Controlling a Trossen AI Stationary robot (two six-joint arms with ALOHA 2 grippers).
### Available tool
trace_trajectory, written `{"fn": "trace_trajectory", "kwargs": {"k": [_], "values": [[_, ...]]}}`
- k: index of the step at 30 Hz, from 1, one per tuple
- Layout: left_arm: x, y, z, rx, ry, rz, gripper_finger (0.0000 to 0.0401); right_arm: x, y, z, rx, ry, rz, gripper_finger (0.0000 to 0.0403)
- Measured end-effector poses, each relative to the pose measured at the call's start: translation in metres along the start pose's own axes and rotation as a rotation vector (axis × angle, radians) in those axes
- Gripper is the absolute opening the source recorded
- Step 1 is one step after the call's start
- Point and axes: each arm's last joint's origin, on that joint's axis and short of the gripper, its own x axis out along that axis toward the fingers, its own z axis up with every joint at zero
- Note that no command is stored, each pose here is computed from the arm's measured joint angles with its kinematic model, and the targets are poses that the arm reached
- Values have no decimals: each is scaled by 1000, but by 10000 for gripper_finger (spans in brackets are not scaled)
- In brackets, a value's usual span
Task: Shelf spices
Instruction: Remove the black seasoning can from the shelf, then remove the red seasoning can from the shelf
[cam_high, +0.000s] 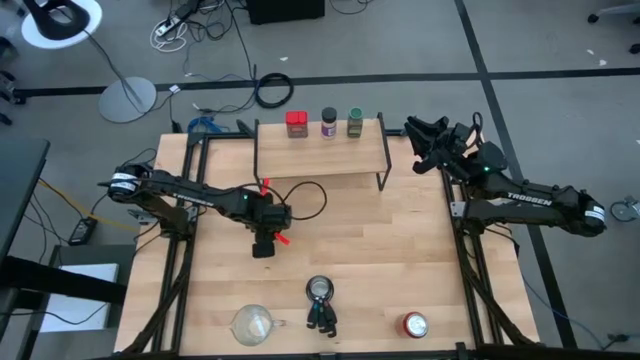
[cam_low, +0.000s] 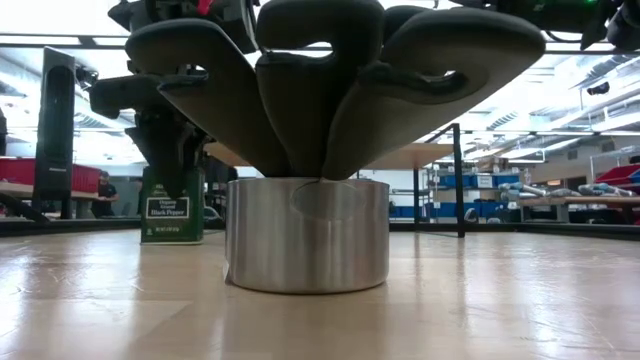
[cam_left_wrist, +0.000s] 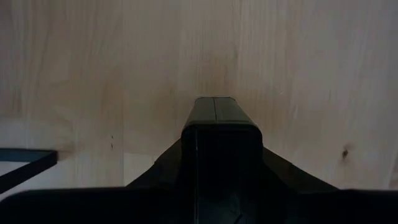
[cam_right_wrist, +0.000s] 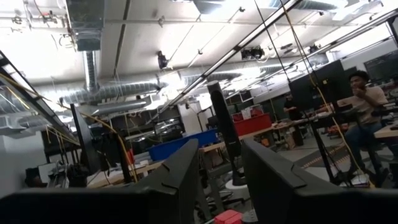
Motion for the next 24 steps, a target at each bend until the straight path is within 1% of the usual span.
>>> {"fn": "trace_trajectory", "kwargs": {"k": [6,9,13,17,24], "values": [[0,0,0,-3,1,-1,129,1,0,-1,-27,6,-1,126],[-2,-1,2,-7,5,-18,141,2,0,-3,-28,12,-3,126],[-12,-1,12,-32,-43,-34,154,3,-1,-5,-31,21,-5,126],[-19,-1,17,-36,-61,-33,171,3,-1,-5,-34,21,-6,126],[-20,-1,16,-39,-44,-30,204,3,-1,-5,-38,21,-6,126]]}}
